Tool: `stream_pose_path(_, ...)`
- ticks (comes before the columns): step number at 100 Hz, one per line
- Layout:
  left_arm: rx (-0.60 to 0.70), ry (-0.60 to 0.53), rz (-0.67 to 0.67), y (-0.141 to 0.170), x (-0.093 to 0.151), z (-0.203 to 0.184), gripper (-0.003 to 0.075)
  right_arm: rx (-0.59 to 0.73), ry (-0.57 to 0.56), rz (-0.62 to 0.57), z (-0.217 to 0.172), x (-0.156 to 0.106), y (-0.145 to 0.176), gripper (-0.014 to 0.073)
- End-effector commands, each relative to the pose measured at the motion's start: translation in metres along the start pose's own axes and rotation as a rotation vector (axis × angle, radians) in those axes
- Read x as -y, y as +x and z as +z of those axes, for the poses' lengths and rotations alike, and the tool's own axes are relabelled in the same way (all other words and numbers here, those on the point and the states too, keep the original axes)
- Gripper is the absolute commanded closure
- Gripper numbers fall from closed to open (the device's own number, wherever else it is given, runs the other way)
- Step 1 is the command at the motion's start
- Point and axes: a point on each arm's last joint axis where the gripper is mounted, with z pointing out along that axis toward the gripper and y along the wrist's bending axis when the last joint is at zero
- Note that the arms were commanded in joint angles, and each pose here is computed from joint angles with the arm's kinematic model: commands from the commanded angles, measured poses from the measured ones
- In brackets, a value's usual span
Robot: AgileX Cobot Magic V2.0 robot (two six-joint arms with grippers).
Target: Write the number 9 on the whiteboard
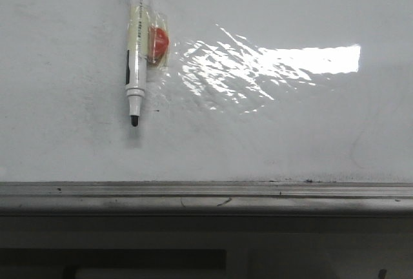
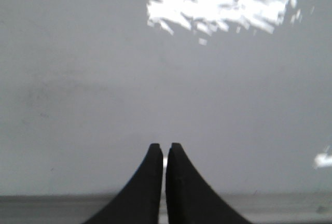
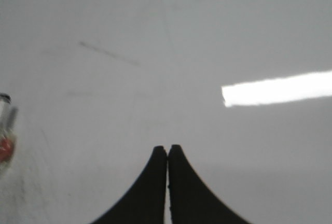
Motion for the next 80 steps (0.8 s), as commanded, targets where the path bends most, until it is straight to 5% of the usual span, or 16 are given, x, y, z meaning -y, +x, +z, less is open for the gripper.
stream_pose_path(1, 0.227, 0.027, -0.236, -0.015, -0.001, -0.003, 0.0741, 0.119, -0.045, 0.048, -0.002, -0.003, -0.005, 0.0645)
stream_pose_path(12, 0.361, 0.026, -0.463, -0.027, -0.006, -0.006, 0.0741, 0.095, -0.028, 0.073, -0.002, -0.002, -0.005, 0.0645)
stream_pose_path(27, 0.358, 0.046, -0.691, -0.026, -0.007, -0.006, 0.0741, 0.07, 0.002, 0.136, -0.002, -0.002, -0.019, 0.0645)
stream_pose_path(39, 0.329, 0.074, -0.649, -0.03, -0.003, -0.008, 0.0741, -0.058, 0.067, 0.102, -0.003, -0.002, -0.04, 0.0645)
stream_pose_path(54, 0.151, 0.134, -0.268, -0.052, 0.015, -0.014, 0.0725, -0.195, 0.148, 0.034, 0.0, -0.002, -0.073, 0.0645)
stream_pose_path(64, 0.038, 0.177, -0.139, -0.073, 0.024, -0.012, 0.0561, -0.269, 0.155, -0.071, 0.007, -0.004, -0.094, 0.059)
stream_pose_path(73, -0.037, 0.234, -0.077, -0.095, 0.032, -0.005, 0.0347, -0.337, 0.149, -0.133, 0.018, -0.006, -0.109, 0.0412)
stream_pose_path(80, -0.118, 0.284, -0.066, -0.106, 0.038, 0.006, 0.026, -0.404, 0.15, -0.132, 0.027, -0.006, -0.114, 0.0257)
